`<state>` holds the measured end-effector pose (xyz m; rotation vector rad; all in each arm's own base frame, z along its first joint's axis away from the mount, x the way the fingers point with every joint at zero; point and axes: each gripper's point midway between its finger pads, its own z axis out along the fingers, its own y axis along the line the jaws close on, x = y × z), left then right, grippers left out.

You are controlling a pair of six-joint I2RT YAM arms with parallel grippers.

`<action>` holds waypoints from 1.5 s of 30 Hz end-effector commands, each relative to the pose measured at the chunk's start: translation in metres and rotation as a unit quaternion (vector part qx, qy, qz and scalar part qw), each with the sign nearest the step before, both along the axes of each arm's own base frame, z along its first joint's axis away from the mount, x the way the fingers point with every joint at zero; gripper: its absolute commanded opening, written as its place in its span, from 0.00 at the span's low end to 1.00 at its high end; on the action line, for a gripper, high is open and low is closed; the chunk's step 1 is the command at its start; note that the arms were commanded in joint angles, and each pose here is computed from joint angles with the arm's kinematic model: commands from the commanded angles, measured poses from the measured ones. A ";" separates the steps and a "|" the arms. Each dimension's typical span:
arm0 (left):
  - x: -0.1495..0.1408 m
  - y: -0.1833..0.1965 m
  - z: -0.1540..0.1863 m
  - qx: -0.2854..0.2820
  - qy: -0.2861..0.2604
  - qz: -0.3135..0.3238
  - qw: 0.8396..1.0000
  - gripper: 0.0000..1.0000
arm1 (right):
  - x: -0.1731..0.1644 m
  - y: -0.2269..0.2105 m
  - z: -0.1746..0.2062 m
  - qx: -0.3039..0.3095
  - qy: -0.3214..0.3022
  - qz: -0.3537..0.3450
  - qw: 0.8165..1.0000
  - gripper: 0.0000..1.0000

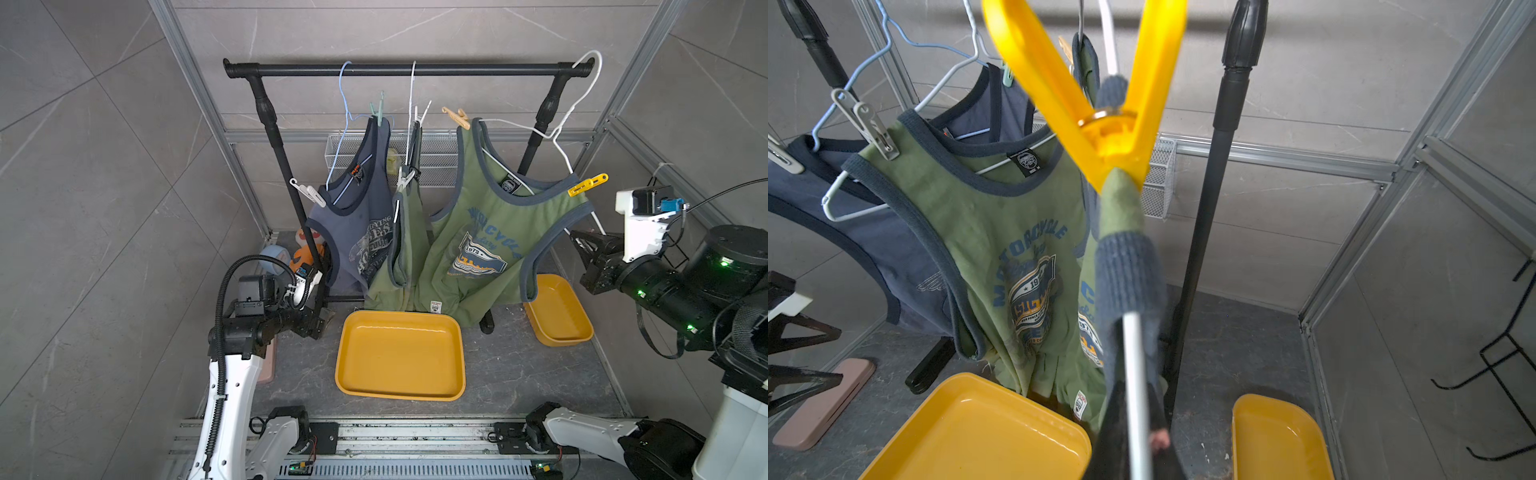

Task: Remove the clothespins securing tank tops to the hanger
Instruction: Pick up the hanger from the clothesline.

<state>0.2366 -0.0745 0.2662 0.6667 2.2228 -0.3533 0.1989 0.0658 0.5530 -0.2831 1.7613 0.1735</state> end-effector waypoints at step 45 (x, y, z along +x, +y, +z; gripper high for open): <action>-0.001 -0.012 0.003 -0.029 0.006 -0.029 0.999 1.00 | -0.121 -0.019 0.127 0.145 -0.229 0.118 0.955 0.00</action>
